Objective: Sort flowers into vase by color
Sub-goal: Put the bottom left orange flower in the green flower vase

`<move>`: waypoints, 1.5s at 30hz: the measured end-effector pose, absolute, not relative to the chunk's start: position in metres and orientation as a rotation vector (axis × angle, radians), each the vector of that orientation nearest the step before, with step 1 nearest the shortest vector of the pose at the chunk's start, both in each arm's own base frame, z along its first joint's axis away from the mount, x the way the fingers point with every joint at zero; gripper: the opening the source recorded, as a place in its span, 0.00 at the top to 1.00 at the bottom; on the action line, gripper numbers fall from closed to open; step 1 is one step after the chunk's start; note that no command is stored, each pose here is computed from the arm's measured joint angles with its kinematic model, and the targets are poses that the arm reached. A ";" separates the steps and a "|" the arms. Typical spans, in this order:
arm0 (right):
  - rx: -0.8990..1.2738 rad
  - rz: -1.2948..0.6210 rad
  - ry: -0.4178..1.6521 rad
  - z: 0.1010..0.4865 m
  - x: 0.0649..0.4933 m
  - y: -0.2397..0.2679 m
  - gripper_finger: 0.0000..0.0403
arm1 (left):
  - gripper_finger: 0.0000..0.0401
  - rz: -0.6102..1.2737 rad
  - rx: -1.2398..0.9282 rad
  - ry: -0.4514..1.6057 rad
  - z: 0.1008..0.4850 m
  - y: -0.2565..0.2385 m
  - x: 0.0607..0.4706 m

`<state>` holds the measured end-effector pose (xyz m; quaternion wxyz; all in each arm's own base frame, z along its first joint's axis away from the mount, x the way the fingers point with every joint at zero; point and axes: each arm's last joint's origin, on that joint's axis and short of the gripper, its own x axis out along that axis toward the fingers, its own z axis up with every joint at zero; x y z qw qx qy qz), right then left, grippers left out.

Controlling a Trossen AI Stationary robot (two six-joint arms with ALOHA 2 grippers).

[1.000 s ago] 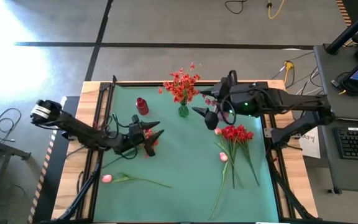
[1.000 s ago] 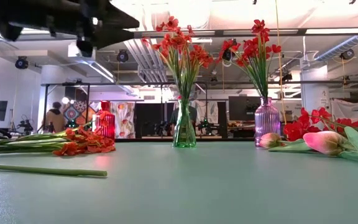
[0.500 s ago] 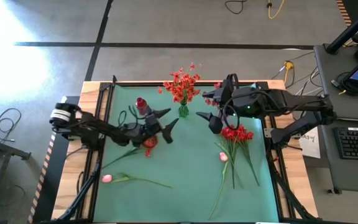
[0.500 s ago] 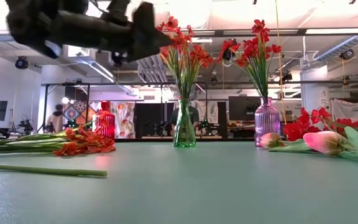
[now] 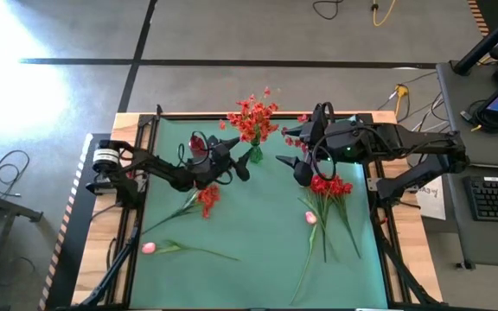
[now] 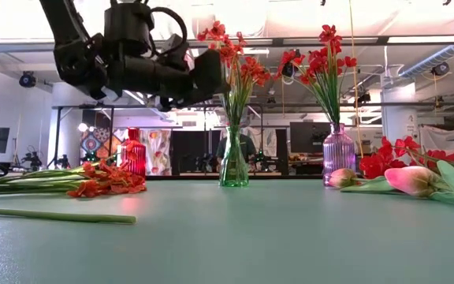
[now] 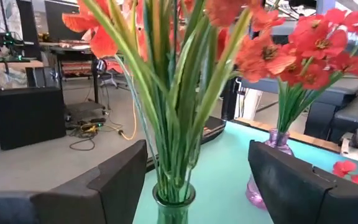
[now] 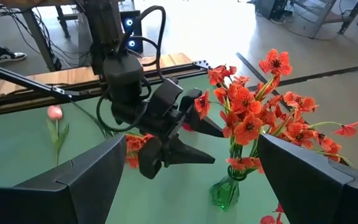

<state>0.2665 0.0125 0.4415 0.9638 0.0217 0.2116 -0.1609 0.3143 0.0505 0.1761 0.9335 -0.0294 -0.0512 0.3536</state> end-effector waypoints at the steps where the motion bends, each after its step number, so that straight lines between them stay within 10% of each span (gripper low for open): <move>1: 0.044 -0.326 0.428 0.442 0.267 0.012 0.12 | 0.34 0.719 -0.058 -0.111 0.175 0.052 0.315; 15: 0.039 -0.325 0.432 0.441 0.267 0.013 0.12 | 0.39 0.706 -0.015 -0.132 0.180 0.063 0.318; 45: 0.030 -0.326 0.453 0.439 0.267 0.012 0.12 | 0.98 0.732 -0.007 -0.119 0.184 0.072 0.321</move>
